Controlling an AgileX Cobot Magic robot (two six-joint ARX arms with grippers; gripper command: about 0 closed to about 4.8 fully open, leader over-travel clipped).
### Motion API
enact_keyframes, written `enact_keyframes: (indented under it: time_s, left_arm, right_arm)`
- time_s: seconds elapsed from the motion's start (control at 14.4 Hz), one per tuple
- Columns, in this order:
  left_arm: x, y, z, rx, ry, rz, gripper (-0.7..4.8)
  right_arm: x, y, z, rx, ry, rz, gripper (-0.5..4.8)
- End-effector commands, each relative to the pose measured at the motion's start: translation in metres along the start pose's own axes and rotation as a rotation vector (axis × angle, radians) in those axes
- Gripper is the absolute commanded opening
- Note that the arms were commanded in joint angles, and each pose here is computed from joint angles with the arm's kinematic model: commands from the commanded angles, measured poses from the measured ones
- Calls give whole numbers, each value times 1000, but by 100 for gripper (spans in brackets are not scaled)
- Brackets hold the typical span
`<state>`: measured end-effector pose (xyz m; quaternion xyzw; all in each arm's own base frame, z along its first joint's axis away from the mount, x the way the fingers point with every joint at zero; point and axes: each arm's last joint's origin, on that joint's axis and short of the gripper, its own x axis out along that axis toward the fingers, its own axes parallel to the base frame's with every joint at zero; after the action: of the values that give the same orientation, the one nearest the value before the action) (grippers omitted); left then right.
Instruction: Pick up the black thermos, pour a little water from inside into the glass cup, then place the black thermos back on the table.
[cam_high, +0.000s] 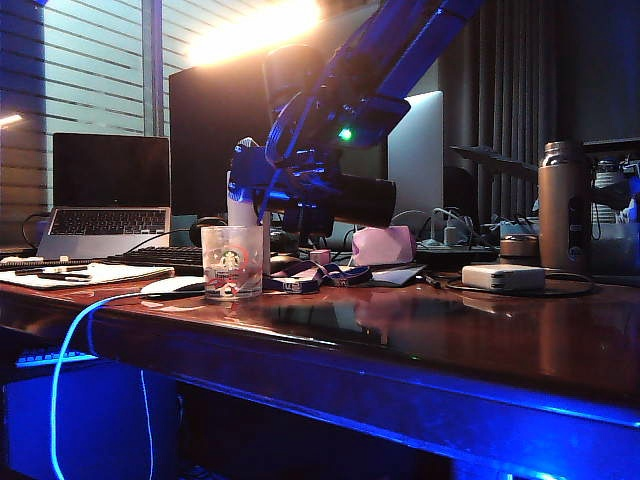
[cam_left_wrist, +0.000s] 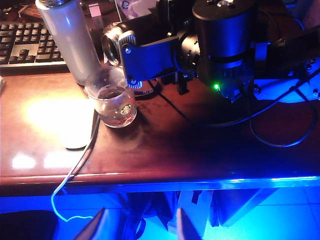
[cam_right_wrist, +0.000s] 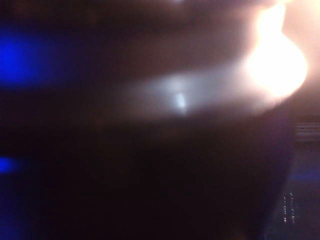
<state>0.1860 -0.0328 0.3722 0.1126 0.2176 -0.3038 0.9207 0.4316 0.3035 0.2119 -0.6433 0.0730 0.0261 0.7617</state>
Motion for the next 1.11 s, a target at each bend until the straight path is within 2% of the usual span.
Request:
enact_keyframes:
  time_s: [0.07, 0.28, 1.11]
  left_arm:
    - [-1, -1, 1, 1, -10, -3, 187]
    - [-1, -1, 1, 1, -11, -3, 187]
    - [-1, 0, 1, -3, -10, -3, 187]
  right_arm:
    - [-3, -16, 3, 22, -16, -64, 106]
    - [-3, -16, 4, -17, -20, -64, 106]
    - [-5, -17, 6, 12, -45, -70, 106]
